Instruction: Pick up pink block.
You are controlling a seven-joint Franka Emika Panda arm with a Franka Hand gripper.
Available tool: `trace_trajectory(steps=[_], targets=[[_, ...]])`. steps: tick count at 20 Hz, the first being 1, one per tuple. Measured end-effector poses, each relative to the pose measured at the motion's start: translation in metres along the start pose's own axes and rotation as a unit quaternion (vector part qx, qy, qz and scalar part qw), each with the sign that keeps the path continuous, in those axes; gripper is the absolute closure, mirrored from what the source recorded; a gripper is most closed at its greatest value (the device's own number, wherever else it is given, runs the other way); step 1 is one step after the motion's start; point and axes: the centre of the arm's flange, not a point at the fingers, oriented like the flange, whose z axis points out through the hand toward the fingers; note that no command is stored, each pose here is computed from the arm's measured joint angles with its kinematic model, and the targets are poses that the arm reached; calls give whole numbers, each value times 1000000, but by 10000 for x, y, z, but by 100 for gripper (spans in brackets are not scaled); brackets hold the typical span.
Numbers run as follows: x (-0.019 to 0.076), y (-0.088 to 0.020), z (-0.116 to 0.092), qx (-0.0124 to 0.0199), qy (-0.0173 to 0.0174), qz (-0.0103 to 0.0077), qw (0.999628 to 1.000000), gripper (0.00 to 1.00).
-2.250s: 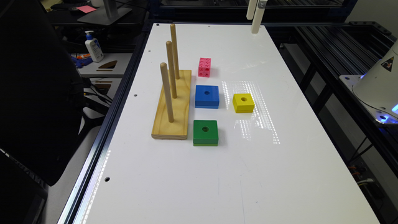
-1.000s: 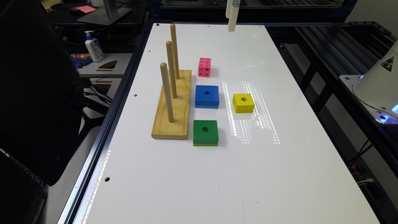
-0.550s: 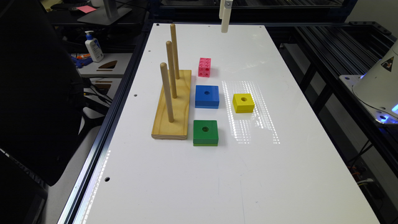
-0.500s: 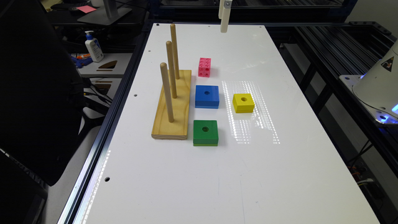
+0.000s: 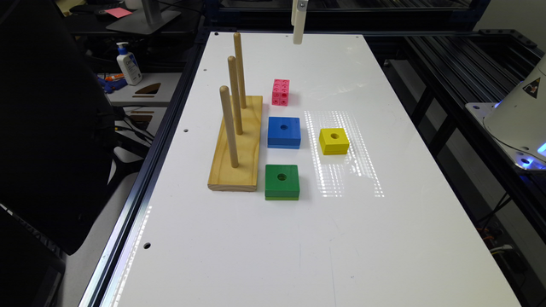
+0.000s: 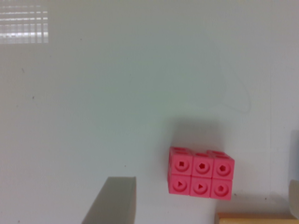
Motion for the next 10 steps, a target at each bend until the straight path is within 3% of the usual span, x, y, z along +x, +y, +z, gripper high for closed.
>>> trace_trajectory(steps=[10], targets=[[16, -8, -2, 391, 586, 12, 1000000, 0]])
